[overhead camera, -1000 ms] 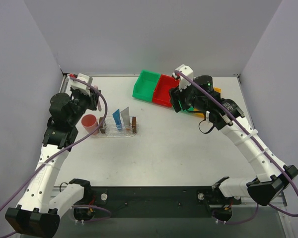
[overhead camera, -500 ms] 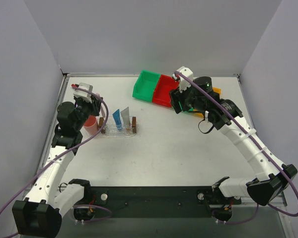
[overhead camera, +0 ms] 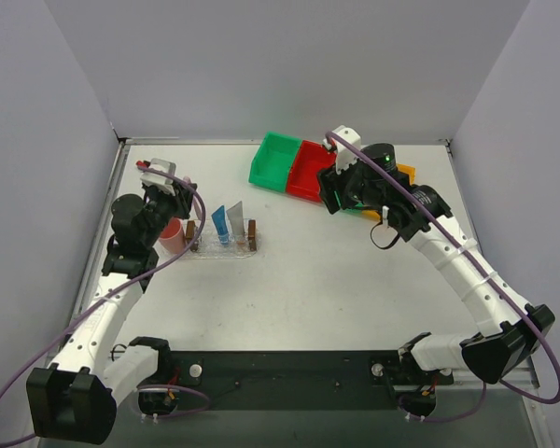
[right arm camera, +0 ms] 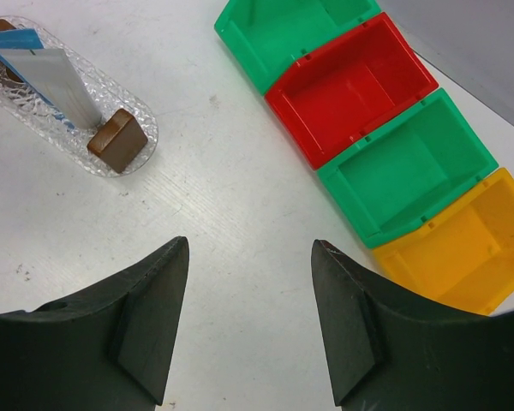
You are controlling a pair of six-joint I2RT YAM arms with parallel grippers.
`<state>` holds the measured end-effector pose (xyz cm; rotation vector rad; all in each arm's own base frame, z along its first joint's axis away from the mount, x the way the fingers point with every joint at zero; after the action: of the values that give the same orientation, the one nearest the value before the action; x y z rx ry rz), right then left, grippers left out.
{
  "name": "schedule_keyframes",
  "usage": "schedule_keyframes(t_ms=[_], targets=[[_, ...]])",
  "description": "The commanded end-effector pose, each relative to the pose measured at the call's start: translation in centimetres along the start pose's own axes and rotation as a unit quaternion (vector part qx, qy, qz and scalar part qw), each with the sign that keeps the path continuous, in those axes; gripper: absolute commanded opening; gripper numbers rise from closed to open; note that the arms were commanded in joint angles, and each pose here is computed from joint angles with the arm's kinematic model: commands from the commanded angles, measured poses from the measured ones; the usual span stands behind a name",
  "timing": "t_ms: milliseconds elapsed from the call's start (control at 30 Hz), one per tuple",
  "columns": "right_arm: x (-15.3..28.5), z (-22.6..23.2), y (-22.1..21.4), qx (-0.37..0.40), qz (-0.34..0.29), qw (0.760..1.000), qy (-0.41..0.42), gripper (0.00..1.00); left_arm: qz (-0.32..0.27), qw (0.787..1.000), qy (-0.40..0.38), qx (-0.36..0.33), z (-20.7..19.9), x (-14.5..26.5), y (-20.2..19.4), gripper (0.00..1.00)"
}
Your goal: Prepare toiletry sets of a toothbrush and toothpaste on the tray
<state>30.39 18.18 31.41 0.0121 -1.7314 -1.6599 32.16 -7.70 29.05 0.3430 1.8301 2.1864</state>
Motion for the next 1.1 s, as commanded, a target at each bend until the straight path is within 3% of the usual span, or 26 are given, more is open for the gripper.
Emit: schedule_keyframes(t_ms=[0, 1067], targets=[[-0.1, 0.0, 0.7, -0.009, -0.014, 1.0, 0.005, 0.54, -0.03, 1.0, -0.001, -0.006, 0.2, -0.2, 1.1, 0.0], [-0.8, -0.1, 0.1, -0.014, 0.0, 1.0, 0.014, 0.54, -0.012, 1.0, -0.015, -0.005, -0.4, -1.2, -1.8, 0.0]])
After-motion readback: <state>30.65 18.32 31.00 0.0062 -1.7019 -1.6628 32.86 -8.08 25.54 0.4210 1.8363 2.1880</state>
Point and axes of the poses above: each gripper's point midway between its finger pads, its own x axis back along the fingers, its own z axis along the line the jaws close on, y = z × x, the point moved 4 cm from there along x, back along the fingers, and after that the axes turned 14 degrees about -x, right-handed, at the moved point
